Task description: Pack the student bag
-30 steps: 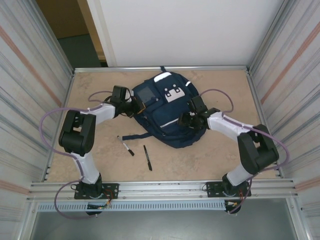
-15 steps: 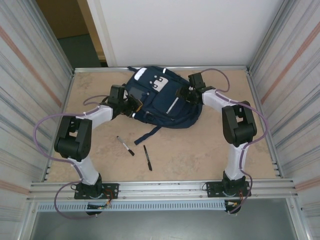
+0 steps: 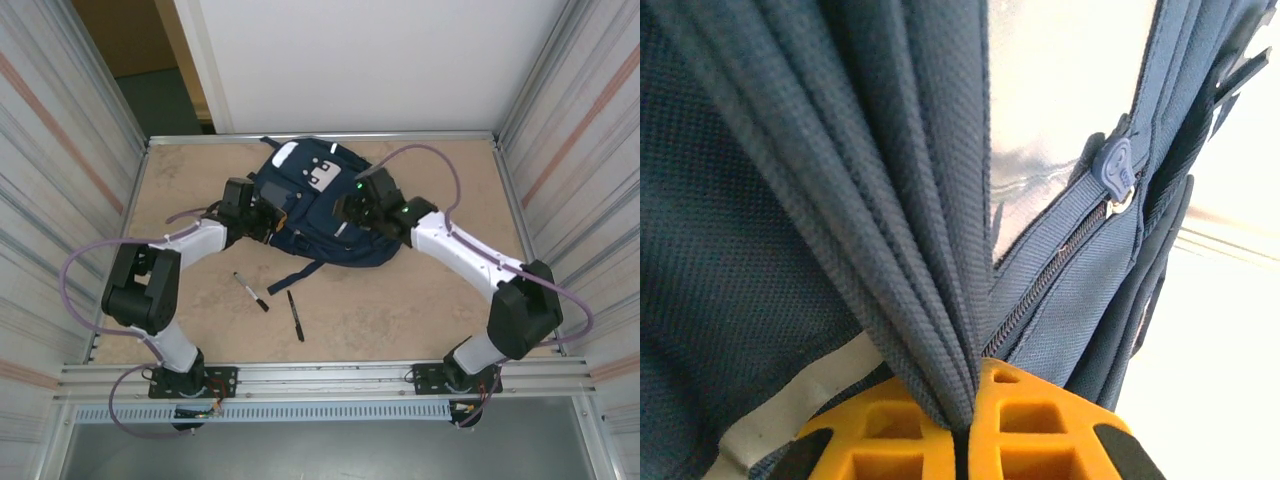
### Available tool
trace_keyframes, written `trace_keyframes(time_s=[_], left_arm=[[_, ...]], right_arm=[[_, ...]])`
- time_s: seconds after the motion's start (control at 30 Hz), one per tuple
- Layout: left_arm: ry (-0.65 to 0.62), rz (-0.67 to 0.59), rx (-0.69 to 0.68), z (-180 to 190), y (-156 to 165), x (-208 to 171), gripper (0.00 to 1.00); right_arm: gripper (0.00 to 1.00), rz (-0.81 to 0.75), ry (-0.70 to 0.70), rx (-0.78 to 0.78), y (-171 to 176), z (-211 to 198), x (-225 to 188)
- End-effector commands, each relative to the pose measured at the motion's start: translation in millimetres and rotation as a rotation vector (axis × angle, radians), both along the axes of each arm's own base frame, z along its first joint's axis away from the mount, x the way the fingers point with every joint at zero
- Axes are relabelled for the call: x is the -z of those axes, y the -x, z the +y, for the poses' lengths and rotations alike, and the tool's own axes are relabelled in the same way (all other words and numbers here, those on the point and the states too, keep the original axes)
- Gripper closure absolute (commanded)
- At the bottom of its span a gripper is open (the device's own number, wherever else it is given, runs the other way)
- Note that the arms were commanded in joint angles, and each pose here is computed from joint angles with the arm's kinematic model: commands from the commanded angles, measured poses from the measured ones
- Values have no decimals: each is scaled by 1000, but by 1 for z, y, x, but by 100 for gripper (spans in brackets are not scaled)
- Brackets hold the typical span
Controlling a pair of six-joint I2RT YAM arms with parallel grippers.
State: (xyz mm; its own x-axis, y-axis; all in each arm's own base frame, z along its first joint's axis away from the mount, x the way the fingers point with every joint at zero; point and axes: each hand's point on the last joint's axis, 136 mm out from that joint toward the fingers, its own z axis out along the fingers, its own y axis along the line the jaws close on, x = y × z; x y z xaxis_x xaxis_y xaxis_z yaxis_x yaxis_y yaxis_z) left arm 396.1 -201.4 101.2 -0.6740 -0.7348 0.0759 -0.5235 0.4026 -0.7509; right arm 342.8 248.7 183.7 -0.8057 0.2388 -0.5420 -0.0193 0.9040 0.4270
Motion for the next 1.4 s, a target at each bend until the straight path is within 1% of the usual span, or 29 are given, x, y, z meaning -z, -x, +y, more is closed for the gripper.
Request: trace_keyframes(time_s=[0.0,0.07,0.13,0.17,0.23,0.27,0.33,0.4,0.5,0.57,0.63,0.7,0.8,0.9,0.97,1.07,1.13,1.23,1.37], left_arm=[[23,115,-77,4,25,-16,100],[14,101,-79,4,27,-23,100],[38,74,-86,0,26,-30,100],[61,75,-95,-3,27,-32,100],[115,95,-118,-8,32,-33,100],[139,102,-125,-11,34,-33,100],[163,99,-123,-17,35,-35,100],[164,114,-110,-22,39,-32,100],[200,151,-95,-32,45,-26,100],[228,153,-90,-38,45,-23,100],[247,150,-73,-44,46,-21,100],[267,155,-63,-51,48,-20,100],[285,154,-50,-60,49,-19,100],[297,158,-22,-66,49,-19,100],[304,157,-33,-65,49,-18,100],[278,156,-73,-55,48,-12,100],[271,159,-83,-50,47,-11,100],[262,158,-97,-43,45,-8,100],[211,138,-90,-29,34,-5,100]], right_arm=[[38,72,28,-66,34,22,16],[40,127,12,-41,43,40,21],[41,146,-3,10,48,54,27],[43,147,-25,71,49,61,29],[50,135,-48,237,51,67,36],[52,116,-50,252,52,77,35],[54,128,-43,332,54,83,33],[55,110,-53,349,55,91,31],[54,115,-102,426,52,89,36],[54,166,-128,455,48,89,49],[55,253,-164,481,45,92,72],[55,296,-191,481,40,100,86],[55,308,-185,471,33,107,88],[62,283,-155,488,26,98,92],[67,279,-132,510,25,88,91],[75,249,-105,538,28,71,85],[80,255,-112,553,31,63,85],[83,314,-145,566,37,54,85],[90,316,-176,571,46,42,81]])
